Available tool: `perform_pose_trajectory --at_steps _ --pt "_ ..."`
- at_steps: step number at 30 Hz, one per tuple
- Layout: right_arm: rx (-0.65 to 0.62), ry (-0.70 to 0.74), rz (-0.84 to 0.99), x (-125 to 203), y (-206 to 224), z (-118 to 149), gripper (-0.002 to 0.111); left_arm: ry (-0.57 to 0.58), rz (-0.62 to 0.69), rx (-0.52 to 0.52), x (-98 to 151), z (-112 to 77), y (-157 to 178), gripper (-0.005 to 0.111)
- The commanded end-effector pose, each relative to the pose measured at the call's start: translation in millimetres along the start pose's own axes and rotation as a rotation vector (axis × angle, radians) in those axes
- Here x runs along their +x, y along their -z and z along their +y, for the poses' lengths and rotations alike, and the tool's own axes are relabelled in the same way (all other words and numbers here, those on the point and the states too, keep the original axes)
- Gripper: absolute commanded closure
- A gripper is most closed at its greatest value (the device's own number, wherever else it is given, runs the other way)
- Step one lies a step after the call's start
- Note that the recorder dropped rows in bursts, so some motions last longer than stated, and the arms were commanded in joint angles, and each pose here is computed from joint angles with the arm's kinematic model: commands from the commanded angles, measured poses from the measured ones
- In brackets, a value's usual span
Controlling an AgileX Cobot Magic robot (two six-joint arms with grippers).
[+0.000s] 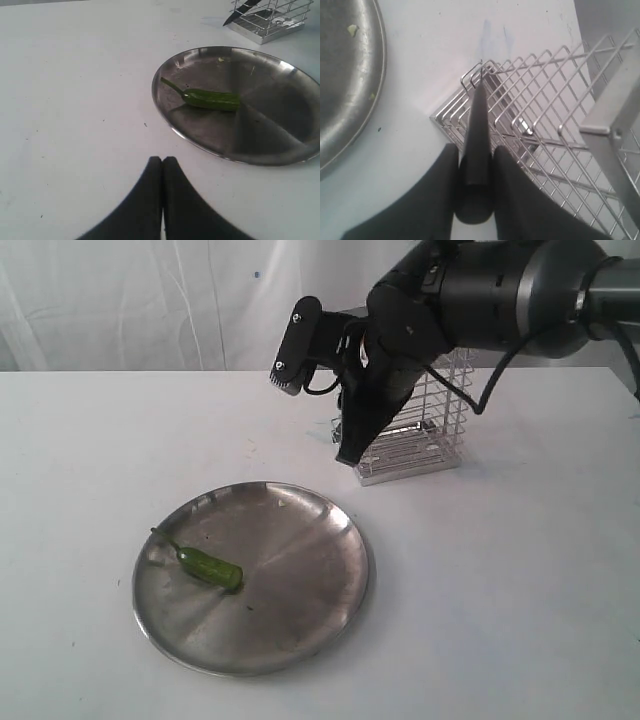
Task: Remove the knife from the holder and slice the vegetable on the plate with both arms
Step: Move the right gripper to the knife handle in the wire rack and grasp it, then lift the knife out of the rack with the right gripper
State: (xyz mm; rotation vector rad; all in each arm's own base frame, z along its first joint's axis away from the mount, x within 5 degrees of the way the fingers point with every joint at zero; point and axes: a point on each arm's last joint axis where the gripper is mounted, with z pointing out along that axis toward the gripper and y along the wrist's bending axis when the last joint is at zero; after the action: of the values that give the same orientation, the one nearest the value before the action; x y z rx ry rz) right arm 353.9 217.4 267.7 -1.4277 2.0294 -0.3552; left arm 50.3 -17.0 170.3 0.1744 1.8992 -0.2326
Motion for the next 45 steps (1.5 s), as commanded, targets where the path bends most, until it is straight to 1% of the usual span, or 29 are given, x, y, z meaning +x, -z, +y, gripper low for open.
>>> perform_pose_trajectory --at_steps 1,8,12,16,19,21,27,29,30,31,32,36,41,45 --pt "-0.001 -0.095 -0.015 -2 24 -8 0.107 0.003 -0.004 -0.001 1 0.1 0 0.107" --pt "-0.046 -0.186 -0.039 -5 52 -14 0.107 0.003 -0.004 -0.001 1 0.1 0 0.107" --pt "-0.061 -0.216 -0.029 -4 66 -17 0.107 0.003 -0.004 -0.001 1 0.1 0 0.107" --pt "-0.08 -0.306 -0.018 -1 83 -19 0.107 0.003 -0.004 -0.001 1 0.1 0 0.107" --pt "-0.134 -0.377 -0.083 -1 108 -18 0.107 0.003 -0.004 -0.001 1 0.1 0 0.107" --pt "-0.147 -0.406 -0.129 -1 123 -19 0.107 0.003 -0.004 -0.001 1 0.1 0 0.107" --pt "-0.133 -0.448 -0.158 16 169 -20 0.107 0.003 -0.004 -0.001 1 0.1 0 0.107" --pt "-0.163 -0.472 -0.161 24 177 -13 0.107 0.003 -0.004 -0.001 1 0.1 0 0.107" --pt "-0.182 -0.493 -0.18 30 176 -3 0.107 0.003 -0.004 -0.001 1 0.1 0 0.107" --pt "-0.196 -0.519 -0.228 33 177 2 0.107 0.003 -0.004 -0.001 1 0.1 0 0.107" --pt "-0.233 -0.571 -0.296 40 176 16 0.107 0.003 -0.004 -0.001 1 0.1 0 0.107" --pt "-0.194 -0.659 -0.468 59 174 35 0.107 0.003 -0.004 -0.001 1 0.1 0 0.107" --pt "-0.195 -0.731 -0.479 92 154 69 0.107 0.003 -0.004 -0.001 1 0.1 0 0.107" --pt "-0.182 -0.81 -0.497 107 136 85 0.107 0.003 -0.004 -0.001 1 0.1 0 0.107"
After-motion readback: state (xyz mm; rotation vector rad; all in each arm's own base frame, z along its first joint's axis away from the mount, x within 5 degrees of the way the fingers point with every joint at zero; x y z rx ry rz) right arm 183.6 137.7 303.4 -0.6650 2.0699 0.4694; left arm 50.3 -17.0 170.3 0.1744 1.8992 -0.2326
